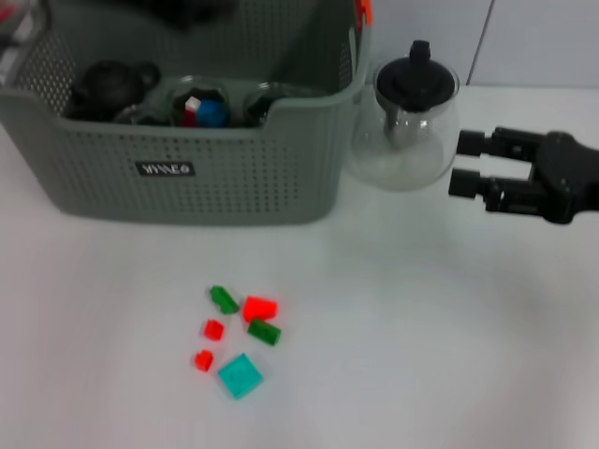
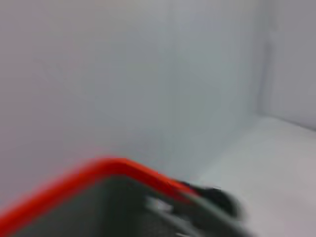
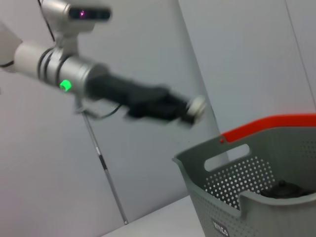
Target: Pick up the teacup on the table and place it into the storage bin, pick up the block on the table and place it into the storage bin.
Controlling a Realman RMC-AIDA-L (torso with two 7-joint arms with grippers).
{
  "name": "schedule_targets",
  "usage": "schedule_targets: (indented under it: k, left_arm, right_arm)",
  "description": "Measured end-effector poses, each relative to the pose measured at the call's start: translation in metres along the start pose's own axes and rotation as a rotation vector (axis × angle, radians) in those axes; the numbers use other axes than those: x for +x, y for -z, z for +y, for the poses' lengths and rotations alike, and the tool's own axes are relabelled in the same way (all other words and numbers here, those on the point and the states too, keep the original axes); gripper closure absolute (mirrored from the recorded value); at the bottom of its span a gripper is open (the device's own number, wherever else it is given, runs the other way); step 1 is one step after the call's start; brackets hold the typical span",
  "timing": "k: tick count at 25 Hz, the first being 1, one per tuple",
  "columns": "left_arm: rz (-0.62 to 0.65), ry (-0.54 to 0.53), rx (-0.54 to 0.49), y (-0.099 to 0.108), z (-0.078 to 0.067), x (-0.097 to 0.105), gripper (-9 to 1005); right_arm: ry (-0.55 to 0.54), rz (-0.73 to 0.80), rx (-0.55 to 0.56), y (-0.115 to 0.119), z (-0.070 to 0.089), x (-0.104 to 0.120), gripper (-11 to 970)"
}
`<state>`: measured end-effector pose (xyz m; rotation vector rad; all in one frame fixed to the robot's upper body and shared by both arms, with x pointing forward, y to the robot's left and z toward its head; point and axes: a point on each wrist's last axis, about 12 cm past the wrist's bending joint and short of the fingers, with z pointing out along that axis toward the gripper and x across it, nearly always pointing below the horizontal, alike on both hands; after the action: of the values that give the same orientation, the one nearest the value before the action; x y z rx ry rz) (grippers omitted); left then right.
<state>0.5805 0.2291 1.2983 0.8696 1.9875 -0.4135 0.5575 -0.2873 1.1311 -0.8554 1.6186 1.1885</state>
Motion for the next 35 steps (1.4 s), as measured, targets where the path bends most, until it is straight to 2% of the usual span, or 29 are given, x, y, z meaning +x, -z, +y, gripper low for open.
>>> schedule_targets:
  k: [3, 6, 8, 11, 14, 20, 24, 35]
  left_arm:
    - [0.019, 0.020, -0.113, -0.031, 0.026, -0.008, 765]
    - [0.069, 0.063, -0.169, -0.065, 0.048, -0.001, 754]
    - [0.094, 0.088, -0.187, -0.084, 0.059, 0.006, 746]
    - [0.122, 0.111, -0.201, -0.106, 0.067, 0.015, 735]
    - [0.145, 0.111, -0.219, -0.123, 0.068, 0.026, 724]
    - [0.152, 0.089, -0.262, -0.142, 0.066, 0.036, 701]
    - [0.169, 0.074, -0.287, -0.149, 0.066, 0.040, 686]
    - [0.157, 0.073, -0.322, -0.152, 0.067, 0.048, 645]
  right_arm:
    - [0.003, 0.000, -0.005, -0.001, 0.000, -0.001, 168]
    - [0.005, 0.002, -0.005, -0.003, -0.001, -0.002, 168]
    - [0.006, 0.003, -0.006, -0.003, -0.001, -0.003, 168]
    - [0.006, 0.003, -0.006, -0.004, -0.001, -0.003, 168]
    - [0.005, 0.003, -0.004, -0.004, -0.001, -0.003, 168]
    - [0.002, 0.005, -0.002, -0.003, -0.002, -0.003, 168]
    - [0.004, 0.008, -0.003, -0.004, -0.001, -0.002, 168]
    - [-0.017, 0.011, -0.006, -0.005, -0.001, -0.001, 168]
